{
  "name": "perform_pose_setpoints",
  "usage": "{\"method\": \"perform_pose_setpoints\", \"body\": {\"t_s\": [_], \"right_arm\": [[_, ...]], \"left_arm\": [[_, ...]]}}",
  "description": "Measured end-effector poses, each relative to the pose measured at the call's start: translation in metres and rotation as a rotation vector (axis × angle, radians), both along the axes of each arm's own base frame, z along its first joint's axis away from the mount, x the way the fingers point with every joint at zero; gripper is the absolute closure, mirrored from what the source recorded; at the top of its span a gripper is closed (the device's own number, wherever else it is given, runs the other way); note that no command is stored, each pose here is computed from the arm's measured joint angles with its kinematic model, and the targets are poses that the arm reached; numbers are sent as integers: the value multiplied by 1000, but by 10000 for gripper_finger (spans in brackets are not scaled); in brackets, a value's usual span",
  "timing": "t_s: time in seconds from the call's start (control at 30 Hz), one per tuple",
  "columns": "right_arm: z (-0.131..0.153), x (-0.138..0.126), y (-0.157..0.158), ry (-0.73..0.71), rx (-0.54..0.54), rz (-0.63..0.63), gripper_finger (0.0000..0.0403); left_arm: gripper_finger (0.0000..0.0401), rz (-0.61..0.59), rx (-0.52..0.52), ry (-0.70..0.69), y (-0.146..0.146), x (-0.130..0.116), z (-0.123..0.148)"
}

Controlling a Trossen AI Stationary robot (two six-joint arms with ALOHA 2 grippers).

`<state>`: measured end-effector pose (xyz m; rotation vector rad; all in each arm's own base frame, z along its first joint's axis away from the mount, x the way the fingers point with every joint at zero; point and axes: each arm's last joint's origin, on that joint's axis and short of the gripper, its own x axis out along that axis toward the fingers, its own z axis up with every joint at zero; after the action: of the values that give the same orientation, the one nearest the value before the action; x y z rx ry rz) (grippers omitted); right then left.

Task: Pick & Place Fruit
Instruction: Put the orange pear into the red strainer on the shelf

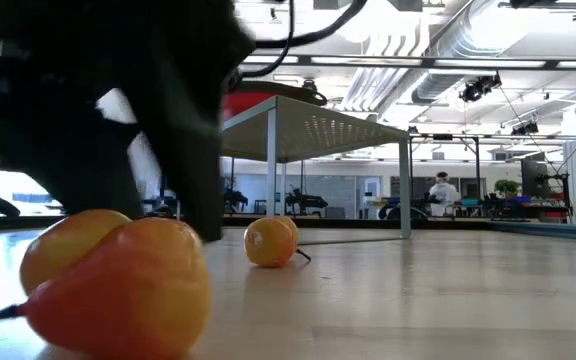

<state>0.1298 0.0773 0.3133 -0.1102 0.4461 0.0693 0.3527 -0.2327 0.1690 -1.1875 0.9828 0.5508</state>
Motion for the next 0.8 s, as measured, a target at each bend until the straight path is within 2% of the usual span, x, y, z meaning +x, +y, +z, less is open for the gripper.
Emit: {"method": "perform_pose_setpoints", "body": {"t_s": [0.17, 0.7, 0.8], "right_arm": [[0, 0, 0, 0, 0, 0, 400], [2, 1, 1, -18, -6, 8, 400], [2, 1, 1, -19, -8, 9, 400]], "left_arm": [[258, 14, 4, -43, -1, 3, 2], [258, 19, 25, -32, 1, 1, 1], [258, 37, 55, -38, 4, 3, 1]]}}
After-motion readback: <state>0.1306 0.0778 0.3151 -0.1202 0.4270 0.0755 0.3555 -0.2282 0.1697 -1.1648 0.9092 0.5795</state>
